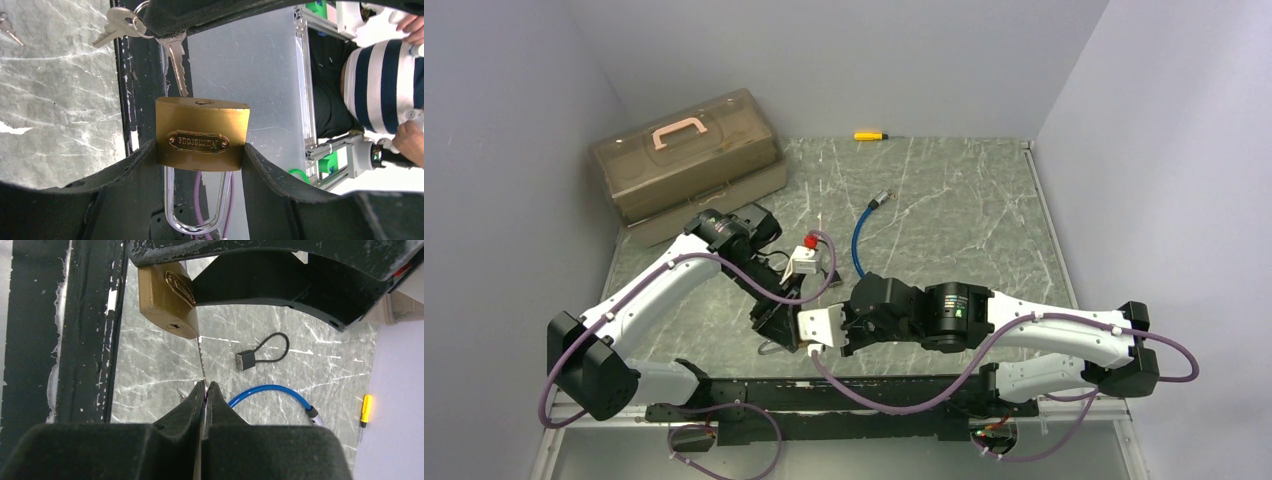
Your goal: Unlock with the key
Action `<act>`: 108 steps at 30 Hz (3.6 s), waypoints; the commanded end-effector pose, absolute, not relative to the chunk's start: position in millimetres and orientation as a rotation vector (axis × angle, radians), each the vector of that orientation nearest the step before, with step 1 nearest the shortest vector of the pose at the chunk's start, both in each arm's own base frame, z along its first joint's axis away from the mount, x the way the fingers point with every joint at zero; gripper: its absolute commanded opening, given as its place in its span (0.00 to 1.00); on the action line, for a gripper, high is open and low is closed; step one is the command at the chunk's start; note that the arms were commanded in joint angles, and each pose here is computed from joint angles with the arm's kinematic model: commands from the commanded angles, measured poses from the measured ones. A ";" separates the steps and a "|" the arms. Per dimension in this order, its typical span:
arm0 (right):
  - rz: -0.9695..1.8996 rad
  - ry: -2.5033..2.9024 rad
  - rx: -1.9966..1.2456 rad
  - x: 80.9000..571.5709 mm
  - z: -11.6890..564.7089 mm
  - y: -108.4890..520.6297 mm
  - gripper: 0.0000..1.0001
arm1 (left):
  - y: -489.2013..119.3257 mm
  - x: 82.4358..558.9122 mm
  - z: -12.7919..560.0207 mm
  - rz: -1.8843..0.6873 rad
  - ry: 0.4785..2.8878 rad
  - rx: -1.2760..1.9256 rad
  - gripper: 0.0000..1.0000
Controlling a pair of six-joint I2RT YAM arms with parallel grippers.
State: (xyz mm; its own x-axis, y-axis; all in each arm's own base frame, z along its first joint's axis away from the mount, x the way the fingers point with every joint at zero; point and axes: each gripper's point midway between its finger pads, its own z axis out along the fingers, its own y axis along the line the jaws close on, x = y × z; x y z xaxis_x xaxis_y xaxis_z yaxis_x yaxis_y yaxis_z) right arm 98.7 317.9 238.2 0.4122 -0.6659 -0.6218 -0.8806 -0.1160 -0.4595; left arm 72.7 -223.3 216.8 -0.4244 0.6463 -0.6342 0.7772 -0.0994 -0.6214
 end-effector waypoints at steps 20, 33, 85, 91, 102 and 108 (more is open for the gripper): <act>0.319 1.186 -1.845 71.1 261.4 319.9 0.00 | -225.4 59.5 239.2 -1.542 1.745 1.805 0.00; 0.289 1.176 -1.857 71.0 258.8 322.7 0.00 | -228.6 59.6 246.4 -1.561 1.724 1.788 0.00; 0.227 1.172 -1.815 81.7 262.0 343.7 0.00 | -235.0 59.3 259.9 -1.612 1.695 1.725 0.00; 0.240 1.164 -1.830 78.5 261.8 346.6 0.00 | -235.0 60.7 260.1 -1.605 1.708 1.707 0.00; 0.249 1.140 -1.846 68.5 265.3 352.1 0.00 | -238.7 78.8 246.4 -1.515 1.856 1.638 0.00; 0.271 1.140 -1.836 63.6 265.7 353.4 0.00 | -238.6 81.7 244.8 -1.499 1.871 1.622 0.00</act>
